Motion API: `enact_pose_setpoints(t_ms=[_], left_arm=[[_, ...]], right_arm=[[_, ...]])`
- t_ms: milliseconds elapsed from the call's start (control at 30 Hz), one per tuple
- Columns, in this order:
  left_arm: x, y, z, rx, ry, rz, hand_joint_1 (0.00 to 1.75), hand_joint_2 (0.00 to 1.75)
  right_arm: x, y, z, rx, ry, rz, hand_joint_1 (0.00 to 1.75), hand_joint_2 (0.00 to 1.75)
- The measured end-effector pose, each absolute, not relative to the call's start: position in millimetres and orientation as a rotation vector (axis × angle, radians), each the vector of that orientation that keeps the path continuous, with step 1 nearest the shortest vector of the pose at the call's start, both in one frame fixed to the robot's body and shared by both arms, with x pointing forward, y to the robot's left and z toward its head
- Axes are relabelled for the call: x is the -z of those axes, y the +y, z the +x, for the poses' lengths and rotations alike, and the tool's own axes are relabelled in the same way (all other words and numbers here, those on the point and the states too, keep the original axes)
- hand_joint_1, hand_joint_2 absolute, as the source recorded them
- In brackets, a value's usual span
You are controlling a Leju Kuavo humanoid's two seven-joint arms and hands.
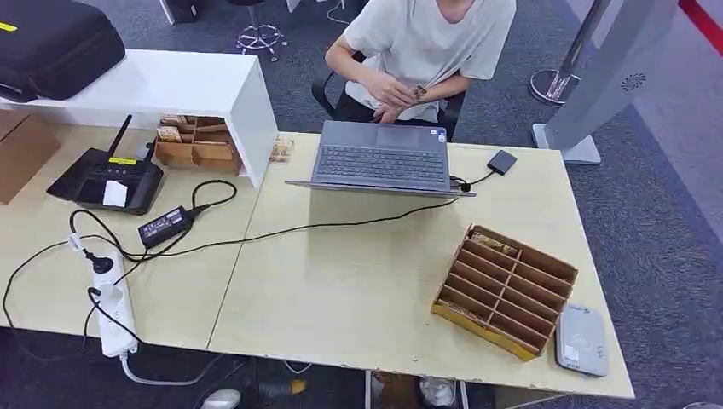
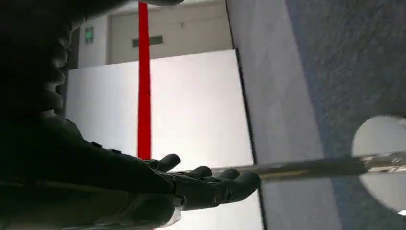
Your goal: Pass the card to the sensor for recognition and then transmit it.
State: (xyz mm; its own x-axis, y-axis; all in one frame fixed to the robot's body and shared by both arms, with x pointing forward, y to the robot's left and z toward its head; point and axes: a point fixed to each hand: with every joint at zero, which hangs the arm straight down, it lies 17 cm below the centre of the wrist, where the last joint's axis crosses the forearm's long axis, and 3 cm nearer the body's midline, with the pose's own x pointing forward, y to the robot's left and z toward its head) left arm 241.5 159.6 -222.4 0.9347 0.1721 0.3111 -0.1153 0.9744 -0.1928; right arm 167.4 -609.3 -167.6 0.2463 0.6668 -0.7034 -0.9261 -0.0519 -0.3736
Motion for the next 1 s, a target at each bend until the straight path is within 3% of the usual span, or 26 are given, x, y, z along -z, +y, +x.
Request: enact_pose_setpoints(t_ms=[333, 1000], left_arm=[[222.5, 161.7, 243.0, -0.155, -0.320, -0.165, 0.00, 1.75], [223.0, 150.7, 229.4, -0.173, -0.245, -0.241, 0.00, 1.75]], right_arm=[[235.6, -494.8, 87.3, -1.364, 0.310, -0.658, 0.00, 1.75], [268.9, -376.7, 39.5, -1.414, 0.234, -0.384, 0.00, 1.75]])
